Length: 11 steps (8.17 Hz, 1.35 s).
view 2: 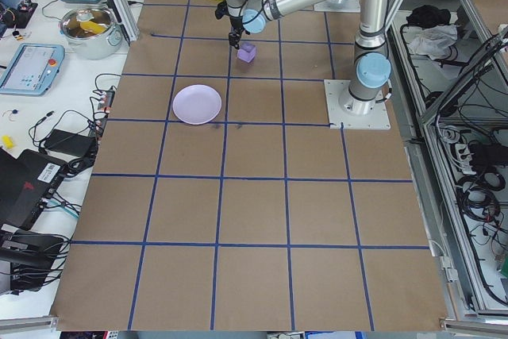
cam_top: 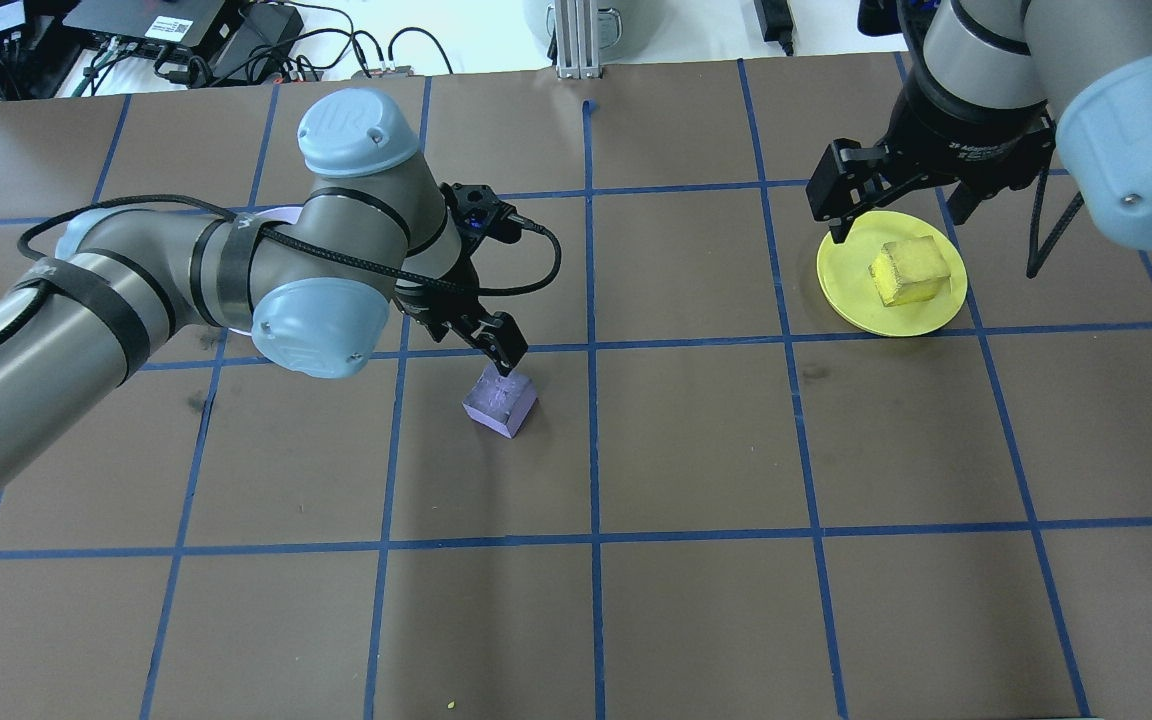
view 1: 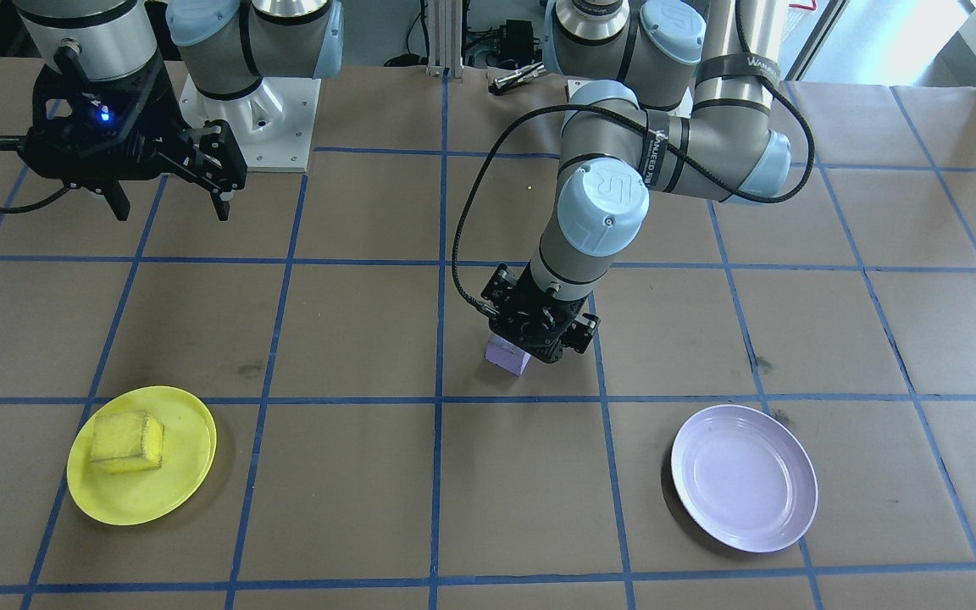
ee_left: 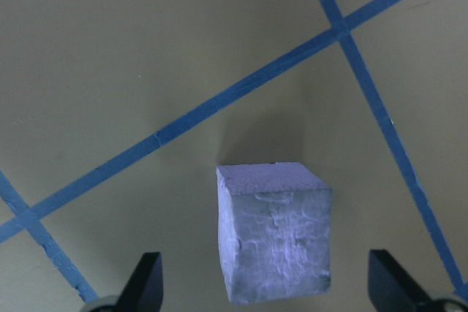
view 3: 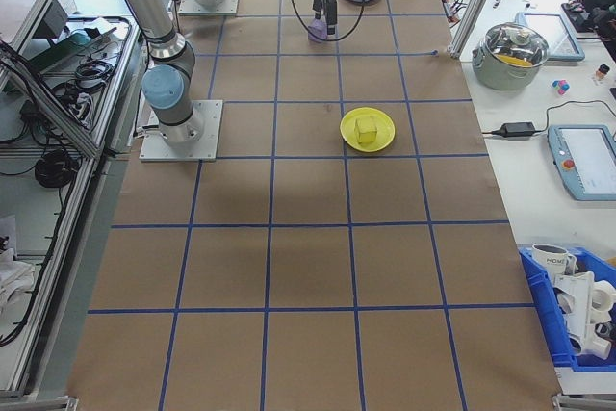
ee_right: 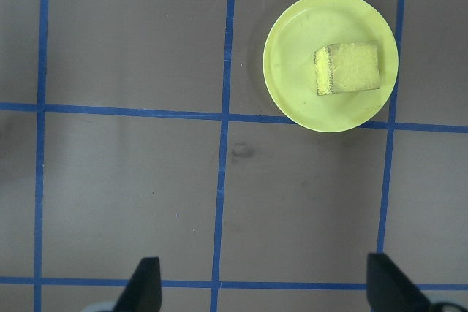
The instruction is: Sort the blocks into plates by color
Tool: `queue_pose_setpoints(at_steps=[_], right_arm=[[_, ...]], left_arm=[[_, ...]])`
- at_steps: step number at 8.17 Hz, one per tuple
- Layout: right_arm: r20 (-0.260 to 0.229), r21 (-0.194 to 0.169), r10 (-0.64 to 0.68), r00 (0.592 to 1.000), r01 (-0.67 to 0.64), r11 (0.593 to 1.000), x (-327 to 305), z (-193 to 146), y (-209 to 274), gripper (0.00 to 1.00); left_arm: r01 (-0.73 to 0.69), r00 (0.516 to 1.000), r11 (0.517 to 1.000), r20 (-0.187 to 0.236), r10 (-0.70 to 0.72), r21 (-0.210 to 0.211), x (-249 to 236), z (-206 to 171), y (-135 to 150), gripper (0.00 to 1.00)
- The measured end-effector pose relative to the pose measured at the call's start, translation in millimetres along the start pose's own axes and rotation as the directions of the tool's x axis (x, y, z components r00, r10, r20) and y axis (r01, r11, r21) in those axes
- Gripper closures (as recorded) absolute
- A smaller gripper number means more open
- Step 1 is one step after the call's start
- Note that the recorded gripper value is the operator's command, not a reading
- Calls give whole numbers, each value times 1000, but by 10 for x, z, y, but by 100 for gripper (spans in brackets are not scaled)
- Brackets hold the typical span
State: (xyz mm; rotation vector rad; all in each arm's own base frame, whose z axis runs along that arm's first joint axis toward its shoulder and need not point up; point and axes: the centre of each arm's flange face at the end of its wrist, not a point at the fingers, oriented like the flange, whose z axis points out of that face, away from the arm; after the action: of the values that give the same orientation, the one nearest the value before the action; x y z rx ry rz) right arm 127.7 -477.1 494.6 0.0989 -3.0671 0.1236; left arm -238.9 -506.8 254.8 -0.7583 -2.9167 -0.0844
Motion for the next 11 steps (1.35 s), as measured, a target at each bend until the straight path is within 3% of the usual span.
queue_pose_setpoints(at_steps=[5, 11], right_arm=[[-8, -16, 10, 1000, -10, 1000, 45, 4, 26, 0], [10, -13, 7, 1000, -7, 1000, 29, 0, 28, 0]], left_arm=[[98, 995, 995, -19, -98, -33, -61, 250, -11, 0], [106, 994, 993, -27, -107, -61, -22, 348, 8, 0]])
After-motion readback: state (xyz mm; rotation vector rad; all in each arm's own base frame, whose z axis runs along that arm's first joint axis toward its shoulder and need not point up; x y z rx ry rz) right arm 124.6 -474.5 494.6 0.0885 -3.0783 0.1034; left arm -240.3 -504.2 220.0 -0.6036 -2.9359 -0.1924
